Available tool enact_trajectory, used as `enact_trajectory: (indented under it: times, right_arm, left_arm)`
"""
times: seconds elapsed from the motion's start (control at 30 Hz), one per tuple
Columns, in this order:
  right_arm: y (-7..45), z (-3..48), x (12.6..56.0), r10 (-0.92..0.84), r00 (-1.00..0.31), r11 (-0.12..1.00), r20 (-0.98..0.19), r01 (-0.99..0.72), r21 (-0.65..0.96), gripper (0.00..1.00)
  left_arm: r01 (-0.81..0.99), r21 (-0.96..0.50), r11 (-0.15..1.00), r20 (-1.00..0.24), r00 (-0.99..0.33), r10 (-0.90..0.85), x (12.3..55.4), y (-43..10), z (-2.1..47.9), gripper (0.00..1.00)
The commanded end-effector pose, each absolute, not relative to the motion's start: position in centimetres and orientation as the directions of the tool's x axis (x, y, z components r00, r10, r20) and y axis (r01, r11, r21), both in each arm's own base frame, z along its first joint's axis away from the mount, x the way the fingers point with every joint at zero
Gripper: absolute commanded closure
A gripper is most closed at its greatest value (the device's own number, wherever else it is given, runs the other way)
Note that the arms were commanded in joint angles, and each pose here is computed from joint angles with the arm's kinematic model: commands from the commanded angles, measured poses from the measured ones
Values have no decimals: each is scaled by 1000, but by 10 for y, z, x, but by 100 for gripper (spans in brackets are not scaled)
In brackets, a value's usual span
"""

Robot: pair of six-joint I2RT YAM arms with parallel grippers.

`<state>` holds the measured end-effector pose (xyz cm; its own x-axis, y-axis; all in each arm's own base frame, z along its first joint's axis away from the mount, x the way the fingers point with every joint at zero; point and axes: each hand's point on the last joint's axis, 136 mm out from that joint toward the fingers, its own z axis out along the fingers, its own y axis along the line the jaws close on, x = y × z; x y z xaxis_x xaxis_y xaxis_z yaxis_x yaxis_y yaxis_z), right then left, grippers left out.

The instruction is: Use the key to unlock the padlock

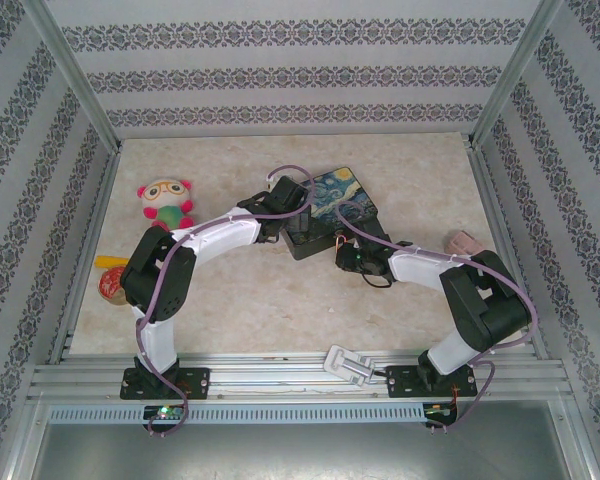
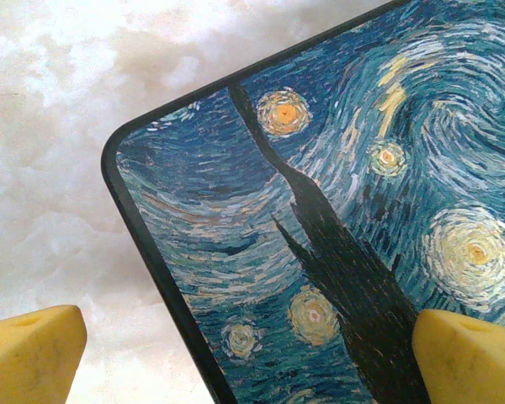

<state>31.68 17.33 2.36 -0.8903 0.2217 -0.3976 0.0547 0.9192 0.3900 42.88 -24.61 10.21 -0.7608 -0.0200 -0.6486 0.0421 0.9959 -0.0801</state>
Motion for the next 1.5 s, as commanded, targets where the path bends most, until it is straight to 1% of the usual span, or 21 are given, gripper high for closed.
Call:
enact_trajectory:
  times: [0.0,0.77,0.9,1.1,1.2,1.47]
  right_arm:
    - [176,33,328,283,-865,889,-415,74,452,100]
    - [179,39,341,383,-841,821,-383,120,558,100]
    - [178,42,342,398,-834,813,-383,126,569,100]
    - [175,43,343,414,-827,806,-380,139,576,100]
    - [174,43,343,421,-824,803,-379,144,579,100]
    - [167,41,343,446,-811,797,-379,167,580,100]
  left_arm:
    - [47,-26,999,-598,-801,22,410,-239,86,1]
    - [60,-61,996,-601,-799,11,406,-243,92,1]
    - [71,-52,996,-632,-775,23,404,-246,106,1]
    - [84,-7,996,-709,-703,55,398,-254,137,1]
    - [100,-20,995,-731,-681,54,397,-261,145,1]
    - [123,-3,992,-690,-718,86,394,-270,119,1]
